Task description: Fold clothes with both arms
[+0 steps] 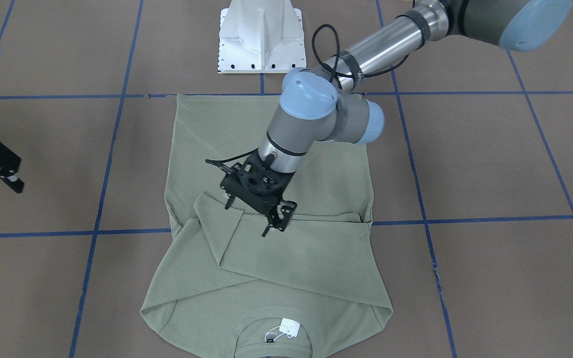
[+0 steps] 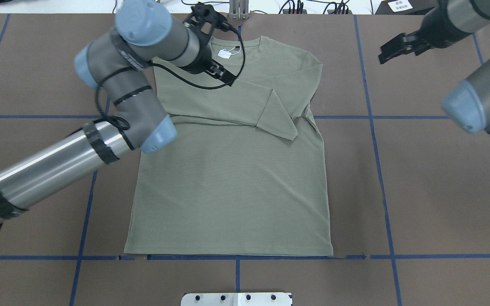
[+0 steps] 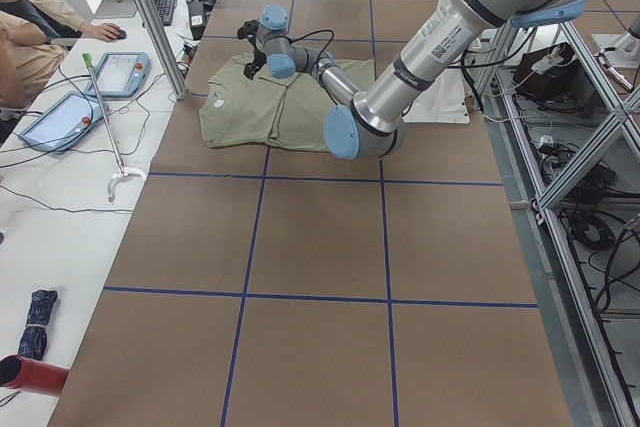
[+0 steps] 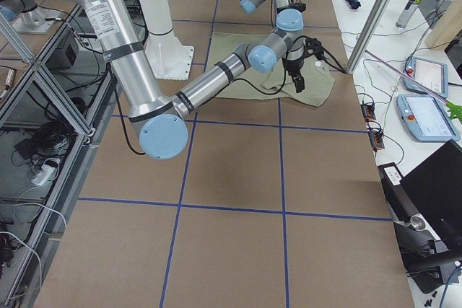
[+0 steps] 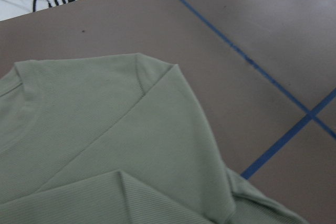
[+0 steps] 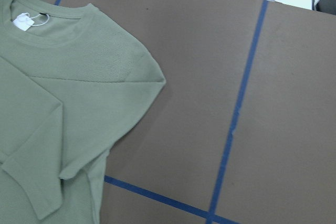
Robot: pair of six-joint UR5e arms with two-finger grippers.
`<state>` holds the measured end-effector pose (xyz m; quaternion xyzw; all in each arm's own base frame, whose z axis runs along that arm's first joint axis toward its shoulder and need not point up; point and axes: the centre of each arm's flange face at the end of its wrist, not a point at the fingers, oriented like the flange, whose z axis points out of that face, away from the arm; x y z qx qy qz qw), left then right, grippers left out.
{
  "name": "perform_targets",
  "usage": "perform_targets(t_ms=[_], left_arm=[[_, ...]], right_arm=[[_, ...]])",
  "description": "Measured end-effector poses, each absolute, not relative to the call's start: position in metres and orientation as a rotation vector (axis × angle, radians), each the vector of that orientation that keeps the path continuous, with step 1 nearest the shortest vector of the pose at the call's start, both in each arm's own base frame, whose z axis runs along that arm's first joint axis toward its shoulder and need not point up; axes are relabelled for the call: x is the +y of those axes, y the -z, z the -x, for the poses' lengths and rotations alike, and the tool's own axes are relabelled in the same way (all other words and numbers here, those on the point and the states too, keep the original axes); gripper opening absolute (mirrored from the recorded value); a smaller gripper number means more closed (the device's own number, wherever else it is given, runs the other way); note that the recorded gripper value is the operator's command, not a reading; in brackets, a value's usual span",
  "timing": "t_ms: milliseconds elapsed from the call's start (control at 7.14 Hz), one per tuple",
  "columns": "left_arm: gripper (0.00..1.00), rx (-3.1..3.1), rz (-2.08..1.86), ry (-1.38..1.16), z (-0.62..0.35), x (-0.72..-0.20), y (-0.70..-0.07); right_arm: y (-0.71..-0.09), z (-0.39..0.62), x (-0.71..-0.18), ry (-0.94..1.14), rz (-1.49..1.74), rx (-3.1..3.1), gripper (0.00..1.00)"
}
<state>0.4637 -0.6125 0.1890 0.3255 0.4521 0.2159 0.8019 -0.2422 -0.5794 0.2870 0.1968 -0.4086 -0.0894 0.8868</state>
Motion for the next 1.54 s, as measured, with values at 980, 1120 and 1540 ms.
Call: perform_targets(t_ms=[980, 1120, 1540], left_arm=[[1.0, 0.881, -0.729, -0.612, -0.235, -0.637, -0.344], [1.0, 0.881, -0.727, -0.611, -0.233, -0.636, -0.347], [1.0, 0.881, -0.719, -0.611, -0.233, -0.634, -0.353]], right_arm=[[-0.223, 0.564, -0.532, 0.154, -0.508, -0.582, 0.85], [-0.226, 0.583, -0.524, 0.158, -0.512, -0.56, 0.84], [-0.221, 0.614, -0.516, 0.171, -0.532, -0.52, 0.65]])
